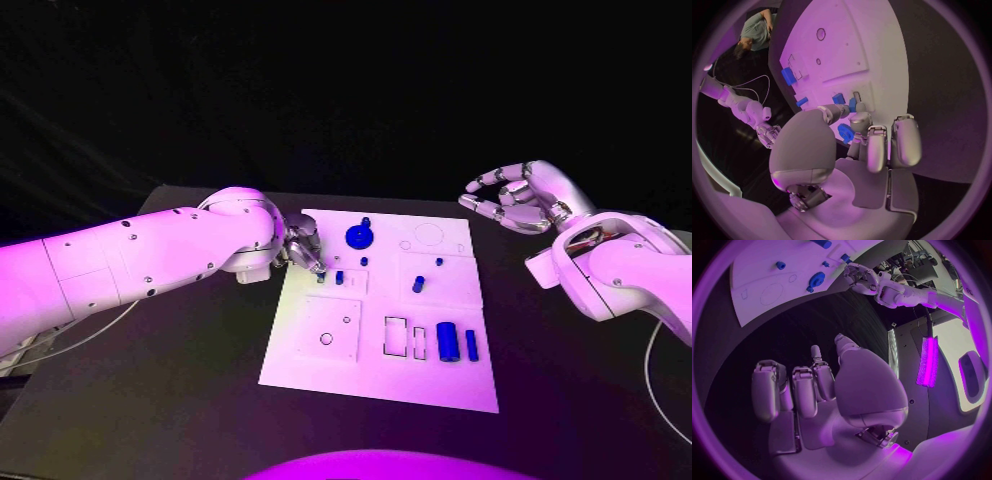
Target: Assemble the parts on the task board
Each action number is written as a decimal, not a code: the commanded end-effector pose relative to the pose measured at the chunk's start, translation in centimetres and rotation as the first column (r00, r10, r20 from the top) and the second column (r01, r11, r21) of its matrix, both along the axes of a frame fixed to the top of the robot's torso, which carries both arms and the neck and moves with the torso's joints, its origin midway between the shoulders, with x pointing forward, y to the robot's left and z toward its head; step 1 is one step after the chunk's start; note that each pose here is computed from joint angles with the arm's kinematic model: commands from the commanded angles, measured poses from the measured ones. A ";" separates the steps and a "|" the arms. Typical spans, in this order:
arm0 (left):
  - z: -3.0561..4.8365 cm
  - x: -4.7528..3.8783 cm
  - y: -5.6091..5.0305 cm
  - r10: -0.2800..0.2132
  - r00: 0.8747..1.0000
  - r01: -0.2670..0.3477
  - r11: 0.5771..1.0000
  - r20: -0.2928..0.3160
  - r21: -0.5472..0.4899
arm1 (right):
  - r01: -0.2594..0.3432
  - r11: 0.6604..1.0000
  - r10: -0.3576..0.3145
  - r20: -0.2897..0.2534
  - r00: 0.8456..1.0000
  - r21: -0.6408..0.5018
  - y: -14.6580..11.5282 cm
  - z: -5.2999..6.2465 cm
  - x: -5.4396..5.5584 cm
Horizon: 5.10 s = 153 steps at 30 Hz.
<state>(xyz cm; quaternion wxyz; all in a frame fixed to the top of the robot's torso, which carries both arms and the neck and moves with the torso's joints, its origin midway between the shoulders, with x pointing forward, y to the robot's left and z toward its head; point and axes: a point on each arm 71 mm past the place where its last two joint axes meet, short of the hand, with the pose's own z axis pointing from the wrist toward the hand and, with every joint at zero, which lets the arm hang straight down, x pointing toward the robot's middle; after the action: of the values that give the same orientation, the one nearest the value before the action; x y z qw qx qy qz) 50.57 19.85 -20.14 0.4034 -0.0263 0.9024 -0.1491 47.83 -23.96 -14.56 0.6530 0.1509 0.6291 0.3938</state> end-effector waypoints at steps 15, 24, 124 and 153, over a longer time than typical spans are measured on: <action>-0.69 -0.24 -0.4 -0.042 0.999 0.043 0.997 -0.029 0.059 | -0.014 1.000 0.014 0.001 1.000 -0.003 0.1 0.0 -0.1; -0.75 -0.27 -0.3 -0.047 0.998 0.049 0.996 -0.030 0.071 | -0.015 1.000 0.015 0.001 1.000 -0.003 0.1 0.0 -0.1; 3.27 0.94 -2.1 0.017 0.945 0.108 0.927 0.327 -0.359 | -0.006 1.000 0.006 0.007 1.000 -0.002 -0.2 0.0 -0.1; -0.70 0.57 -6.9 -0.412 0.794 0.451 0.892 0.446 0.023 | -0.013 1.000 0.013 0.004 1.000 -0.002 0.0 0.0 -0.1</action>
<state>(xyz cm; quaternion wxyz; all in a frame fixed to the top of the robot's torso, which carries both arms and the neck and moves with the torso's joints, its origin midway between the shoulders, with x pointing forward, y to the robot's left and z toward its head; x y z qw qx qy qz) 51.19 13.03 -20.33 0.5671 0.1687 0.7466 -0.3041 47.78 -24.08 -14.58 0.6532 0.1514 0.6286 0.3940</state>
